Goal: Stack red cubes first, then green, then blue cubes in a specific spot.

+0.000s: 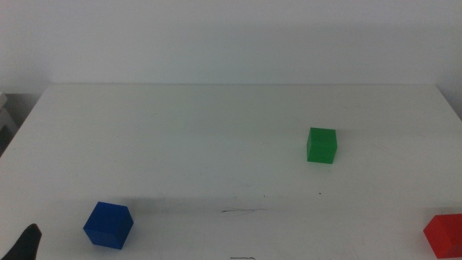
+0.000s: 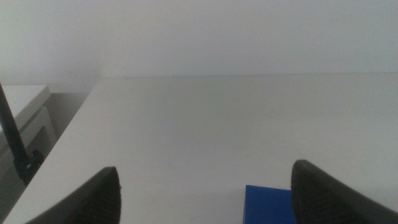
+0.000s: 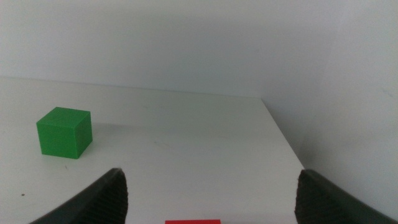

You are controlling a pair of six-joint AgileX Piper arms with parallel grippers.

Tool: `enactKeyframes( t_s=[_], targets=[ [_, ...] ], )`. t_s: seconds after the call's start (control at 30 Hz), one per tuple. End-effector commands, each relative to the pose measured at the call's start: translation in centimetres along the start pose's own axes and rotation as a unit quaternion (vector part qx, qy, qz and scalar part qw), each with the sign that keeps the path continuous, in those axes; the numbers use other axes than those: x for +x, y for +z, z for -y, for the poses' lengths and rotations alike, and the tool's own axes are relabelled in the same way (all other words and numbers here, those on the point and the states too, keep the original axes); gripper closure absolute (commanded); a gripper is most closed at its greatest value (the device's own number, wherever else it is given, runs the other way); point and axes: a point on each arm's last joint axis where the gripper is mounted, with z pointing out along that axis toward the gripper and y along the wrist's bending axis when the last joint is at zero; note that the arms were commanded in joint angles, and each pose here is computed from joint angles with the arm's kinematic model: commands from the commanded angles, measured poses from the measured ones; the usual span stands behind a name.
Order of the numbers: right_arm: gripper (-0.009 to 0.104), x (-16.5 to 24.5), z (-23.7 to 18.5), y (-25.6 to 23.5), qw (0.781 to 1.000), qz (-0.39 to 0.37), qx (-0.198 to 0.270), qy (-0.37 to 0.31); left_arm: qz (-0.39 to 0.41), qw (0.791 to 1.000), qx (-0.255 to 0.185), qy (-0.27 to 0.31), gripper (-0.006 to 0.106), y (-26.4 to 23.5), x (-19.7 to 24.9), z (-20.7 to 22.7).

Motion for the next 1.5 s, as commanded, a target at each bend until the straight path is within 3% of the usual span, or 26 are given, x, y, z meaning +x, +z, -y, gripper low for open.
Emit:
enactKeyframes(
  t_s=[0.0,0.43,0.77,0.9,1.23,1.47],
  targets=[
    [0.001,-1.8,0.2,-0.3,0.999,0.05,0.008,0.002,0.054,0.999,0.005,-0.004,0.007,-0.3,-1.0,0.1],
    [0.001,-11.5,0.6,-0.1,0.989,-0.14,-0.042,0.014,0.054,0.999,0.005,-0.004,0.007,-0.3,-1.0,0.1],
    [0.001,-19.5,0.3,2.3,0.942,-0.313,-0.113,0.043,0.054,0.999,0.005,-0.004,0.007,-0.3,-1.0,0.1],
    [0.001,-20.1,0.2,4.9,0.897,-0.421,-0.118,0.061,0.054,0.999,0.005,-0.004,0.007,-0.3,-1.0,0.1],
    [0.001,-17.9,0.1,10.1,0.853,-0.505,-0.1,0.092,0.054,0.999,0.005,-0.004,0.007,-0.3,-1.0,0.1],
    [0.001,-16.2,1.3,11.3,0.84,-0.54,-0.045,0.03,0.054,0.999,0.005,-0.004,0.007,-0.3,-1.0,0.1]
  ],
)
